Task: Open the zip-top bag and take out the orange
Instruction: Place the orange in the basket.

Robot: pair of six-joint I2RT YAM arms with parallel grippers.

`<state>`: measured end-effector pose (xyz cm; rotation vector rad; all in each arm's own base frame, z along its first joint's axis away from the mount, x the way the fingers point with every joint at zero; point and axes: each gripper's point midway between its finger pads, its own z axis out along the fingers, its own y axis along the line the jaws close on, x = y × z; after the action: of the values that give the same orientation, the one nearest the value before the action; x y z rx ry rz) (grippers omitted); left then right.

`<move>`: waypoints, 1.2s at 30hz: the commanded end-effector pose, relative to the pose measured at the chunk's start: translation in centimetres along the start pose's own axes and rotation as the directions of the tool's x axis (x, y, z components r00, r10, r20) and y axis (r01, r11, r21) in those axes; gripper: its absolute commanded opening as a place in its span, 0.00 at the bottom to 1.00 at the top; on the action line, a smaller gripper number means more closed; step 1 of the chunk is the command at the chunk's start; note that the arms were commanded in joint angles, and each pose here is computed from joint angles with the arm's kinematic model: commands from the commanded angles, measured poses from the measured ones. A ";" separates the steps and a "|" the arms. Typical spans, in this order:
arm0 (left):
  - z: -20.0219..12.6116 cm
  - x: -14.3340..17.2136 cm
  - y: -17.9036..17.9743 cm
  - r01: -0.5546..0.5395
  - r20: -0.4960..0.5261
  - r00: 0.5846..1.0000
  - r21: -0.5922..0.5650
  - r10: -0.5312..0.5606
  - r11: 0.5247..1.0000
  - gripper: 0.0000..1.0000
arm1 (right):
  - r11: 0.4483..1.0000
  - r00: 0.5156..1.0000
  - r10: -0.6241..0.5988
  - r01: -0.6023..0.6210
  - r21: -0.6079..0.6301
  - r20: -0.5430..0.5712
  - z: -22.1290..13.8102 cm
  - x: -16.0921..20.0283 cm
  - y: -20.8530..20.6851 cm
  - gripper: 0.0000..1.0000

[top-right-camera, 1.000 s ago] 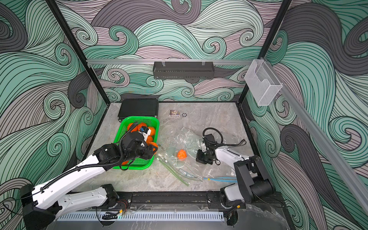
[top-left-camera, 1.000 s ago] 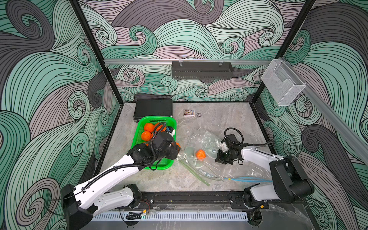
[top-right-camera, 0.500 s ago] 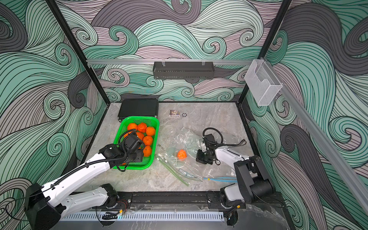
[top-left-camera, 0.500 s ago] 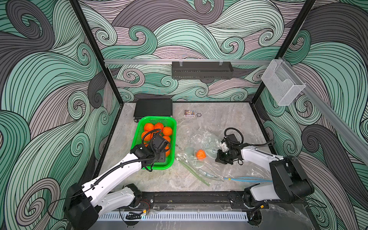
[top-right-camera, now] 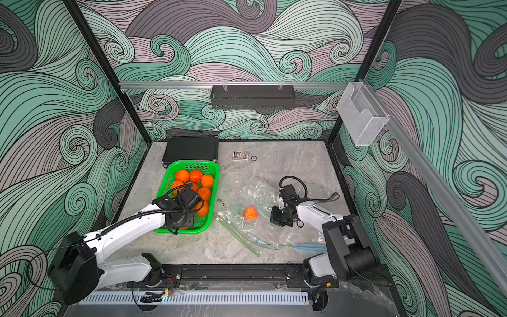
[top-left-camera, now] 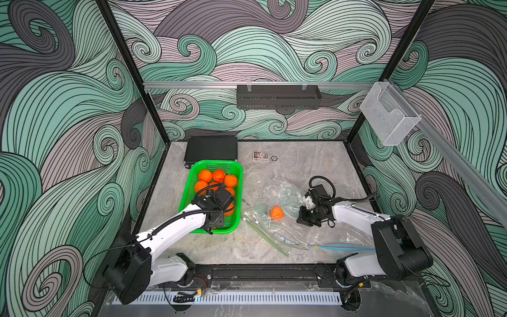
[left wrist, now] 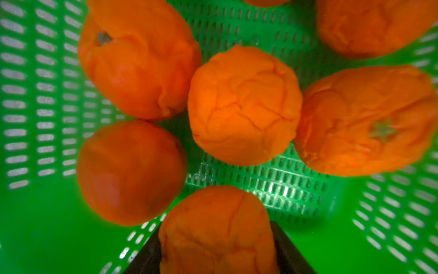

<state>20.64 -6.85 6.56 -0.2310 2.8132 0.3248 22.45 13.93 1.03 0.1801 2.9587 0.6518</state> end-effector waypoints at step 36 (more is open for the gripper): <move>-15.5 1.5 -16.2 -0.350 0.312 0.937 0.806 0.160 0.477 0.37 | 0.998 0.999 0.023 -0.022 0.055 -0.029 0.5 1.2 -1.4 0.00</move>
<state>19.57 -20.79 14.99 0.1953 2.5375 -0.7439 22.47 13.97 1.04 0.1780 2.9575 0.6525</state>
